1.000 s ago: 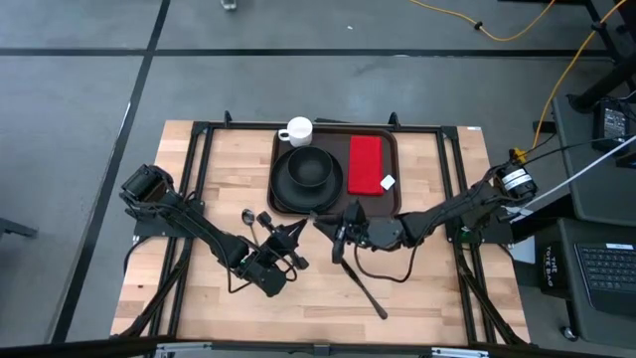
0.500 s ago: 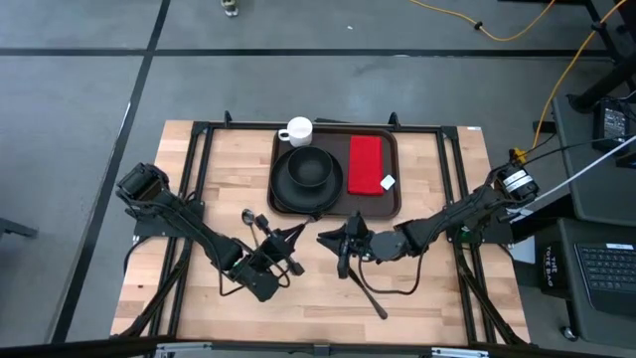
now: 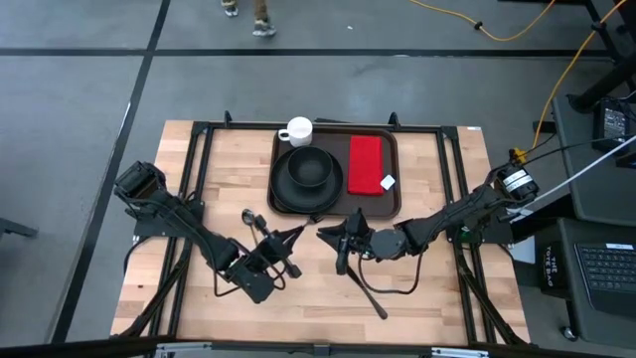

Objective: Set up tray
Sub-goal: Put the black fork on the red napkin on the brown serving tray

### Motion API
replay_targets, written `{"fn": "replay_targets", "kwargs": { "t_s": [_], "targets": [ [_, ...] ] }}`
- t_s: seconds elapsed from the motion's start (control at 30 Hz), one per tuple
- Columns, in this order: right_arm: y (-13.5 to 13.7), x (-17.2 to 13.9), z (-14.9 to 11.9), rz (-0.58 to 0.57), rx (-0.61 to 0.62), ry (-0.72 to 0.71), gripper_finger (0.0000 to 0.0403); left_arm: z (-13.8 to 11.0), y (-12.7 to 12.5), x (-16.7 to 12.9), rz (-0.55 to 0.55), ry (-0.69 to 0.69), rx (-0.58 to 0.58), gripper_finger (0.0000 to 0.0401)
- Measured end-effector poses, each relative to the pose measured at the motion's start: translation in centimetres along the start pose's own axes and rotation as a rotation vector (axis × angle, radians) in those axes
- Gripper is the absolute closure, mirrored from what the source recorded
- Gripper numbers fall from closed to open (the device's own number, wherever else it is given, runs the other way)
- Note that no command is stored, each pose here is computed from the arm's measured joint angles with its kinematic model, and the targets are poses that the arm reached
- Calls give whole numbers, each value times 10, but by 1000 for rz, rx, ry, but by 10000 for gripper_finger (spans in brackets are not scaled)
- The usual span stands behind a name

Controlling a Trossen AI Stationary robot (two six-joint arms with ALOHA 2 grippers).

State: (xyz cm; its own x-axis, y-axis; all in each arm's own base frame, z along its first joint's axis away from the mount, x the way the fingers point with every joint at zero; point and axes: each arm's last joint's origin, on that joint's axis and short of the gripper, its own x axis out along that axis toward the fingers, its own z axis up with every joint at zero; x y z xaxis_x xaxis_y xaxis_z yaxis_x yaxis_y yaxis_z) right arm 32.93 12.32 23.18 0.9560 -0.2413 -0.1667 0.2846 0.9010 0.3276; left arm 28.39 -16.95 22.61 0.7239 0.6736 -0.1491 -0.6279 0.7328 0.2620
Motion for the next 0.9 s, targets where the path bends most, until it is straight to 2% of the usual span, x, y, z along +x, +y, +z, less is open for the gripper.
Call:
{"fn": "replay_targets", "kwargs": {
  "t_s": [0.63,0.9],
  "targets": [
    [-2,2,1,3,-1,1,335,0,-2,-5,-16,-4,2,396],
    [-2,2,0,15,-6,18,376,0,-2,-5,-17,-4,2,396]
  ]
}}
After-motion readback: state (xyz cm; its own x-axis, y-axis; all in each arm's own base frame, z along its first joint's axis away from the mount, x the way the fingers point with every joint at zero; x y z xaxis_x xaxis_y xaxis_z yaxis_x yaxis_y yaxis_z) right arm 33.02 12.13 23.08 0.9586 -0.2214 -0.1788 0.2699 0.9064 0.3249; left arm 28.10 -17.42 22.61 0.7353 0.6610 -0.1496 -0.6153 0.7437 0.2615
